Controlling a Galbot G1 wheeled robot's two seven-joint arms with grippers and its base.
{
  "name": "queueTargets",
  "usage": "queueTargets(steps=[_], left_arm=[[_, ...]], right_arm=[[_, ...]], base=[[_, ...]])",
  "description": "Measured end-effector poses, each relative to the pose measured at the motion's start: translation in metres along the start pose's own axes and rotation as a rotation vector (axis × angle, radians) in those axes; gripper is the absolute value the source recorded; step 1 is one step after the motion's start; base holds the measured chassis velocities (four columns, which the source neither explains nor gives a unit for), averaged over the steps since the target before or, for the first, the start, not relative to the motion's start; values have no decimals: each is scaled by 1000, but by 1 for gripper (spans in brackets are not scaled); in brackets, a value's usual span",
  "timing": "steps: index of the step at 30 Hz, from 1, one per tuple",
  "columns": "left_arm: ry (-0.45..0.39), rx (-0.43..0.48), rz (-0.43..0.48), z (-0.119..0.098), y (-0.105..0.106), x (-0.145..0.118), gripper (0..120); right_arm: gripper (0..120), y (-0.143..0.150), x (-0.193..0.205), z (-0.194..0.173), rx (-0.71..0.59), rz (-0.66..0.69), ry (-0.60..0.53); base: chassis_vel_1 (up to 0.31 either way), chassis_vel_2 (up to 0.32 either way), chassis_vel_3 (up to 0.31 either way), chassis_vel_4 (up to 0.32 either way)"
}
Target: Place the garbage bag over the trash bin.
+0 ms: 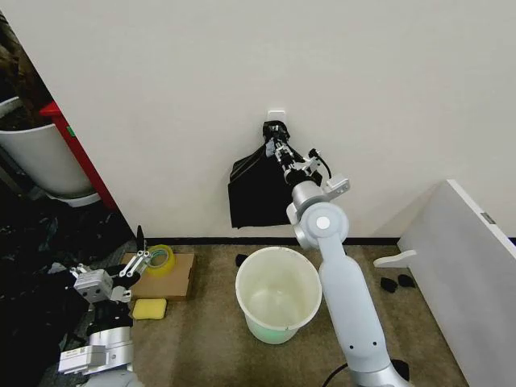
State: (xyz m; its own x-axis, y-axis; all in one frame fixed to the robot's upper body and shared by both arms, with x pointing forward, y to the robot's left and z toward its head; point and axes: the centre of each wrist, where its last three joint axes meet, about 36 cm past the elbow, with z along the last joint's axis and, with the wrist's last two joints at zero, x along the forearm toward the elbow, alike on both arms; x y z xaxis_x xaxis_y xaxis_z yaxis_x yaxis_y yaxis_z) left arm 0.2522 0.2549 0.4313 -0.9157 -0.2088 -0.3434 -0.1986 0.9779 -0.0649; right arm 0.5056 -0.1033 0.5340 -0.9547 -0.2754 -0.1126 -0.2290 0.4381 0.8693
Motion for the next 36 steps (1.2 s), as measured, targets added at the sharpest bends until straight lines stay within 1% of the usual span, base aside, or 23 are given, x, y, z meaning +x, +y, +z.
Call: queueTargets(steps=[1,3,7,10,11,14,15,18,19,22,24,26,27,28,30,31,32,33,36], left_arm=[[0,0,0,0,0,0,100],[2,-2,-1,1,1,0,100],[6,-6,-9,4,3,-1,100],[10,-2,-14,8,5,-3,100],[10,-2,-14,8,5,-3,100],[4,4,-12,7,7,-8,100],[4,4,-12,7,7,-8,100],[0,12,-11,7,7,-11,100],[0,12,-11,7,7,-11,100],[0,11,-6,7,8,-12,100],[0,12,-5,6,8,-12,100],[-2,15,-4,6,9,-14,100],[-4,20,-5,5,8,-17,100],[-4,20,-5,5,8,-17,100],[-3,24,-8,6,8,-19,100],[-1,25,-9,7,8,-18,100],[2,26,-9,8,7,-18,100],[2,26,-9,8,7,-18,100],[6,28,-12,11,7,-19,100]], right_arm=[[6,0,0,0,0,0,0],[0,0,2,1,2,-12,-6],[0,-3,6,3,10,-38,-24],[0,-9,27,15,31,-51,-4],[0,-9,27,15,31,-51,-4],[0,-21,66,40,139,-67,89],[0,-21,66,40,139,-67,89],[0,-31,95,54,243,-97,150],[0,-31,95,54,243,-97,150],[0,-47,111,62,312,-96,180],[0,-51,114,63,327,-93,186],[0,-66,127,68,388,-91,209],[0,-82,140,73,458,-116,225],[0,-82,140,73,458,-116,225],[0,-109,157,79,549,-192,232],[0,-115,160,80,568,-215,235],[0,-127,166,82,602,-264,247],[0,-127,166,82,602,-264,247],[0,-150,176,85,664,-357,275]], base=[[0,0,0,0],[0,0,0,0],[0,0,0,0],[0,0,0,0],[0,0,0,0],[0,0,0,0],[0,0,0,0],[0,0,0,0],[0,0,0,0],[0,0,0,0],[0,0,0,0],[0,0,0,0],[0,0,0,0],[0,0,0,0],[0,0,0,0],[0,0,0,0],[0,0,0,0],[0,0,0,0],[0,0,0,0]])
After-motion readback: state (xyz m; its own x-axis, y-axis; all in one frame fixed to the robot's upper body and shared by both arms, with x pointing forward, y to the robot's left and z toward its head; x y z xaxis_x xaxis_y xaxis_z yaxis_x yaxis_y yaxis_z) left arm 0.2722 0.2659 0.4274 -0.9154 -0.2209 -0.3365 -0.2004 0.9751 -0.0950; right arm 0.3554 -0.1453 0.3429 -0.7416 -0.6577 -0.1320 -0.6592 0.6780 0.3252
